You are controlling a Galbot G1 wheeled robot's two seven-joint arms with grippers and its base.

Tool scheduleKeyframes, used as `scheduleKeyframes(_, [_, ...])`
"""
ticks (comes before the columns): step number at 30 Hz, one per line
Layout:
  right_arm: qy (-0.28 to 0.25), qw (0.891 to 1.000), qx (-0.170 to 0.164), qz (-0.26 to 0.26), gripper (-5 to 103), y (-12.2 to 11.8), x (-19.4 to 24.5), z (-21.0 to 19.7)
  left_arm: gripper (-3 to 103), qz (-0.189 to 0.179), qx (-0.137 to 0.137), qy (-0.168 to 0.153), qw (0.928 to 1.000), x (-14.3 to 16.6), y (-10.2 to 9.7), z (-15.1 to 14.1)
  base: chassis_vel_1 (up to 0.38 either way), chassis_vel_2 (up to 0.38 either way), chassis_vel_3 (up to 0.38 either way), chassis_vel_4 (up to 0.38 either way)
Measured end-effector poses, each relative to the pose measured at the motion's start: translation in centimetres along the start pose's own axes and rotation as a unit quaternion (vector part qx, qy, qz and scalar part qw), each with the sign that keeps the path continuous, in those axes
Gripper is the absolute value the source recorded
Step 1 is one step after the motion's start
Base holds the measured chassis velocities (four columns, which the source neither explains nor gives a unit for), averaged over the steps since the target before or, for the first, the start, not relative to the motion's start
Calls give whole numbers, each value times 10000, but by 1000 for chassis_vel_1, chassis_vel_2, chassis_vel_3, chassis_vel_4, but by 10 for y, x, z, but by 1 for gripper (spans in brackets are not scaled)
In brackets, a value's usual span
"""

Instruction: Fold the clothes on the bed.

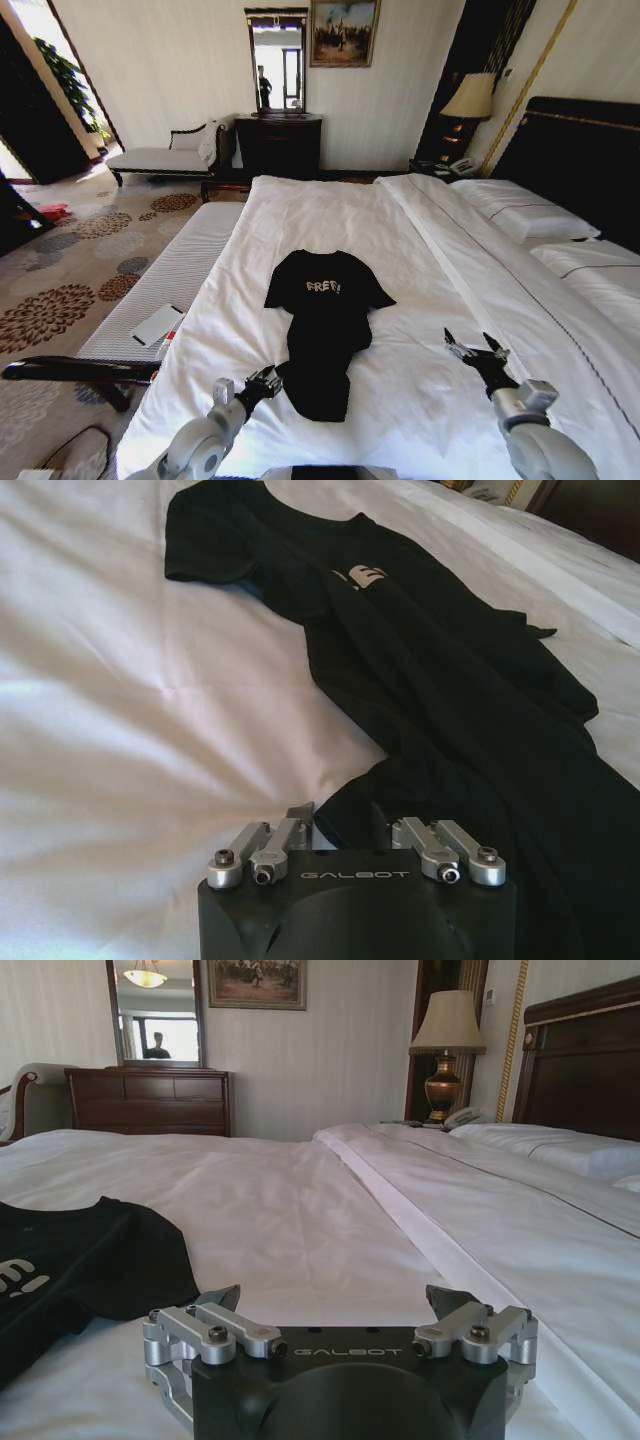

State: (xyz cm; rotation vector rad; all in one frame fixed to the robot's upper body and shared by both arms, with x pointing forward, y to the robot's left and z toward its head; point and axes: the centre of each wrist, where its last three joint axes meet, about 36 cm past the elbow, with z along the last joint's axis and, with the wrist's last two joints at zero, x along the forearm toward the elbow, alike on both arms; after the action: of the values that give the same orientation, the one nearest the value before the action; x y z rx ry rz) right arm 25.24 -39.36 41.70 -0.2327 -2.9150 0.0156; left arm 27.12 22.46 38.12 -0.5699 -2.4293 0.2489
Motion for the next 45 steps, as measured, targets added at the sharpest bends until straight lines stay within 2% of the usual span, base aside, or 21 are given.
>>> scheduleKeyframes(1, [0,10000,2,-5,100,1,-2,-1,27,9,0,13,10000,-1,0,1,0,0,0,0])
scheduleKeyframes(3, [1,10000,4,-7,100,2,-3,-2,27,12,9,18,10000,-2,0,2,0,0,0,0])
scheduleKeyframes(4, [5,10000,8,-10,100,2,-4,-2,22,13,21,26,10000,-2,-1,3,0,0,0,0])
scheduleKeyframes(5, [6,10000,9,-13,100,2,-4,-2,22,14,25,28,10000,-3,-1,3,0,0,0,0])
scheduleKeyframes(6, [9,10000,11,-16,100,3,-5,-3,17,10,32,28,10000,-3,-1,4,0,0,0,0])
scheduleKeyframes(7, [22,10000,4,-16,100,3,-5,-2,8,3,35,20,10000,-3,-1,5,0,0,0,0])
scheduleKeyframes(9, [31,10000,0,-14,100,3,-5,-1,8,-3,33,17,10000,-3,-1,5,0,0,0,0])
scheduleKeyframes(11, [58,10000,-16,-13,100,4,-5,1,2,-35,35,-7,10000,-1,0,7,0,0,0,0])
scheduleKeyframes(14, [90,9999,-43,-17,100,5,-5,3,1,-67,58,-48,9999,3,0,7,0,0,0,0])
scheduleKeyframes(22, [168,9997,-142,-104,100,11,-4,9,1,-343,142,-396,9985,22,4,-4,0,0,0,0])
scheduleKeyframes(29, [374,9970,-425,-523,100,34,8,11,1,-511,300,-566,9966,41,-1,-3,0,0,0,0])
scheduleKeyframes(30, [508,9936,-577,-833,100,44,14,15,1,-601,344,-603,9958,48,-1,0,0,0,0,0])
scheduleKeyframes(32, [549,9923,-608,-934,100,47,15,17,1,-626,358,-604,9956,49,-1,2,0,0,0,0])
scheduleKeyframes(35, [760,9826,-861,-1461,100,61,16,21,1,-810,476,-615,9937,62,3,9,0,0,0,0])
scheduleKeyframes(36, [760,9826,-861,-1461,100,61,16,21,1,-810,476,-615,9937,62,3,9,0,0,0,0])
scheduleKeyframes(38, [906,9757,-1081,-1674,103,68,13,21,1,-897,524,-612,9927,67,6,12,0,0,0,0])
scheduleKeyframes(41, [1206,9605,-1450,-2046,94,81,8,19,1,-991,602,-658,9911,72,9,12,0,0,0,0])
scheduleKeyframes(43, [1277,9571,-1524,-2109,94,84,7,19,1,-999,618,-667,9908,72,9,13,0,0,0,0])
scheduleKeyframes(44, [1419,9509,-1669,-2187,88,89,5,19,1,-1009,637,-673,9906,71,9,14,0,0,0,0])
scheduleKeyframes(45, [1535,9459,-1788,-2229,88,92,4,19,1,-1000,644,-678,9906,69,8,14,0,0,0,0])
